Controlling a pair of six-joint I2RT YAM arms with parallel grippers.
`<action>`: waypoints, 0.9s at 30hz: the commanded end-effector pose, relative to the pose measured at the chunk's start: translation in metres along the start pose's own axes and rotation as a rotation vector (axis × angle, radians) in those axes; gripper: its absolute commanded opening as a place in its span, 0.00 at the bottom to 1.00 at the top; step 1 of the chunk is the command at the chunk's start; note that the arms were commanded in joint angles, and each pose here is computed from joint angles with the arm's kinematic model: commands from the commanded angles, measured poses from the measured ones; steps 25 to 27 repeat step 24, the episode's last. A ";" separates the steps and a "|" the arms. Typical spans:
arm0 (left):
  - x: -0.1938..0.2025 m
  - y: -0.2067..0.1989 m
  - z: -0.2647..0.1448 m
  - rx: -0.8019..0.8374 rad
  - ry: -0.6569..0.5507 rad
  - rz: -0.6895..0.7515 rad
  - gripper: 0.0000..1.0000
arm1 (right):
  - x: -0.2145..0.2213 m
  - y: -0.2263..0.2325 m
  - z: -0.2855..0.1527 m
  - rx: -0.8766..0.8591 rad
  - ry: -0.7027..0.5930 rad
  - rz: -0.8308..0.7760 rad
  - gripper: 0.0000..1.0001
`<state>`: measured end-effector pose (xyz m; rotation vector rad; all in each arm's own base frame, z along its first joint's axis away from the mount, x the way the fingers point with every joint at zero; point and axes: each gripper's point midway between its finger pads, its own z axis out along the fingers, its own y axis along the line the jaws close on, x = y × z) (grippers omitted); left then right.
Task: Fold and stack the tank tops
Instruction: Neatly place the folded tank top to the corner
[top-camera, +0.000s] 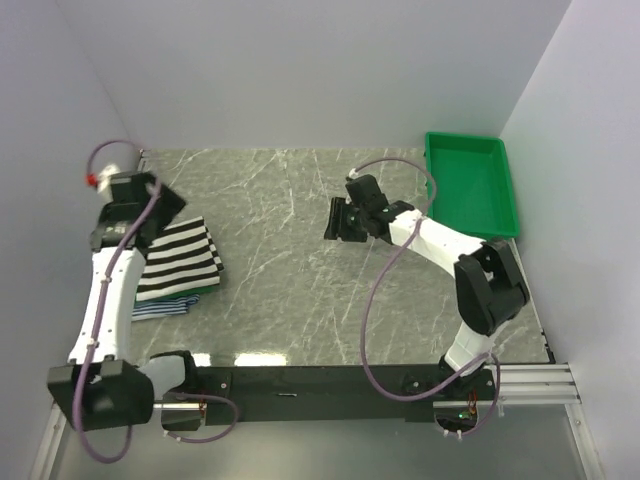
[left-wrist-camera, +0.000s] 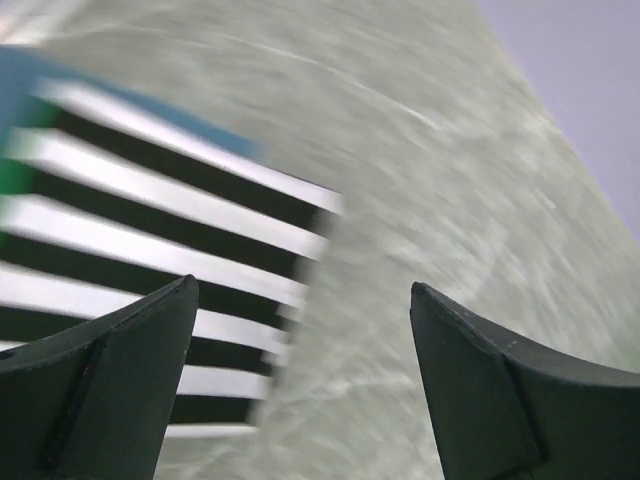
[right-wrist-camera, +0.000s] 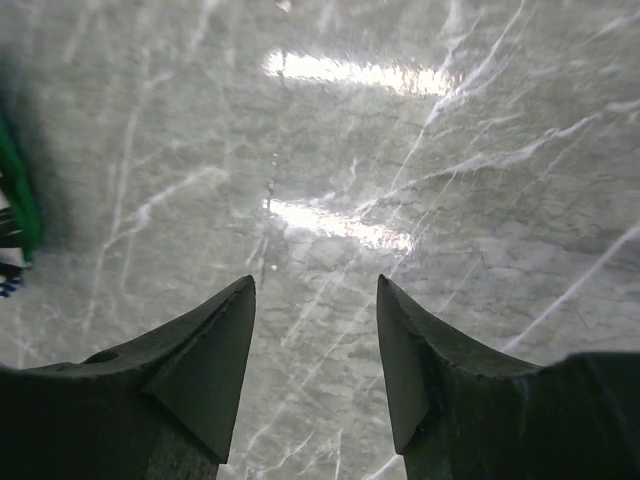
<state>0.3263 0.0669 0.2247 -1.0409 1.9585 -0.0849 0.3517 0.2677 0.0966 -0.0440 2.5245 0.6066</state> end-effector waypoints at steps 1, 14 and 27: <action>0.019 -0.082 -0.028 0.231 0.021 0.062 0.91 | -0.028 0.008 -0.036 -0.012 -0.129 0.002 0.59; 0.218 -0.205 -0.094 0.617 0.315 0.306 0.91 | -0.031 -0.026 -0.136 0.012 -0.424 0.070 0.83; 0.258 -0.202 -0.115 0.720 0.382 0.424 0.90 | -0.018 -0.064 -0.179 0.104 -0.594 0.128 0.91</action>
